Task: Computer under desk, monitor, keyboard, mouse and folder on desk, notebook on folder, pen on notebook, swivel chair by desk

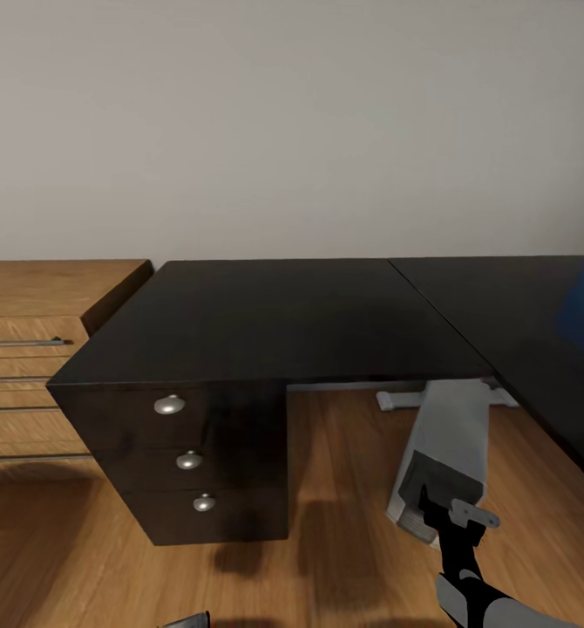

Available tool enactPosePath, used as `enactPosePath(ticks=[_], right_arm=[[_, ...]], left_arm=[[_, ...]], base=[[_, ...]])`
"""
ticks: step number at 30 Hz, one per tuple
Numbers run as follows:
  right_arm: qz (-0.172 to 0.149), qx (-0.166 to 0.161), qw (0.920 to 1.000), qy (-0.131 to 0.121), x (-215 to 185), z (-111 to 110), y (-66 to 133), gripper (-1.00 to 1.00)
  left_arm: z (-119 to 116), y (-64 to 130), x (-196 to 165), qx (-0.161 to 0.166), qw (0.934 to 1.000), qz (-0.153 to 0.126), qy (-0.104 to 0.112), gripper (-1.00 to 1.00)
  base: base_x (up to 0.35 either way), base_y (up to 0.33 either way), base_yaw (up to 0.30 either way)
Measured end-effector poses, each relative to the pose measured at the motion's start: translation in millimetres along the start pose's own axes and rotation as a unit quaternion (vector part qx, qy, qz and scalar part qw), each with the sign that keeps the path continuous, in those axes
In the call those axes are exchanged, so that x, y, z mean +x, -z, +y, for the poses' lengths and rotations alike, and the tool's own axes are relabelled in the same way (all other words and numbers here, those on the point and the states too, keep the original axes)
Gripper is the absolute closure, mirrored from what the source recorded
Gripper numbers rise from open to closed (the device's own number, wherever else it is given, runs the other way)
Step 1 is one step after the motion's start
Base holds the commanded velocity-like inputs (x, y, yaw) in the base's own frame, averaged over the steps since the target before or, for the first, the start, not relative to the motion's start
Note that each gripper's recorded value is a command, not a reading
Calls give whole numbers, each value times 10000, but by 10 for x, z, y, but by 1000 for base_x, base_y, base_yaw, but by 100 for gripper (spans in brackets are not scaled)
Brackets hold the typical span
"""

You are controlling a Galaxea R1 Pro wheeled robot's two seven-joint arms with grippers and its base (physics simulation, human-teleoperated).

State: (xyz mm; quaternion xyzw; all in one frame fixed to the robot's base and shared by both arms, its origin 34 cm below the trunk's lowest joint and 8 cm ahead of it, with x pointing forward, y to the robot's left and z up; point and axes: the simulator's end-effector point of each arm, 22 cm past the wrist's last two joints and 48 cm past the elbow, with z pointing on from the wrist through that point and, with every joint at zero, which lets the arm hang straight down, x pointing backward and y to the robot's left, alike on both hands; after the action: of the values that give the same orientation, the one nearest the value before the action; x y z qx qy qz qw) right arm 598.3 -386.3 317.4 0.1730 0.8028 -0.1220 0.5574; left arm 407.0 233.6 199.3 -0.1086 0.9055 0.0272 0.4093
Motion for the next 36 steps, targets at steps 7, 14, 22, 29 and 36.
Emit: enactPosePath(ticks=[7, 14, 22, 29, 36], right_arm=[[-12, -86, 9999, 87, -8, 38, -4, -100], [-18, -88, 9999, 87, -11, 40, -6, -100], [-15, -90, 9999, 86, -6, 45, -4, -100], [-15, -91, 9999, 85, -6, 46, -3, -100], [-14, -93, 9999, 88, -6, 46, -3, -100]], left_arm=[[9, -2, 0, -6, 10000, 0, -1, -100], [6, -2, 3, -4, 10000, 4, -1, -100], [7, -2, 5, -5, 10000, 10, -1, -100], [3, -2, 6, -3, 10000, 11, 0, -100], [-1, -1, 8, 0, 10000, 16, 0, -100]], base=[[-21, 0, 0], [-246, 0, 0], [-314, 0, 0], [-309, 0, 0], [-302, -33, 0]])
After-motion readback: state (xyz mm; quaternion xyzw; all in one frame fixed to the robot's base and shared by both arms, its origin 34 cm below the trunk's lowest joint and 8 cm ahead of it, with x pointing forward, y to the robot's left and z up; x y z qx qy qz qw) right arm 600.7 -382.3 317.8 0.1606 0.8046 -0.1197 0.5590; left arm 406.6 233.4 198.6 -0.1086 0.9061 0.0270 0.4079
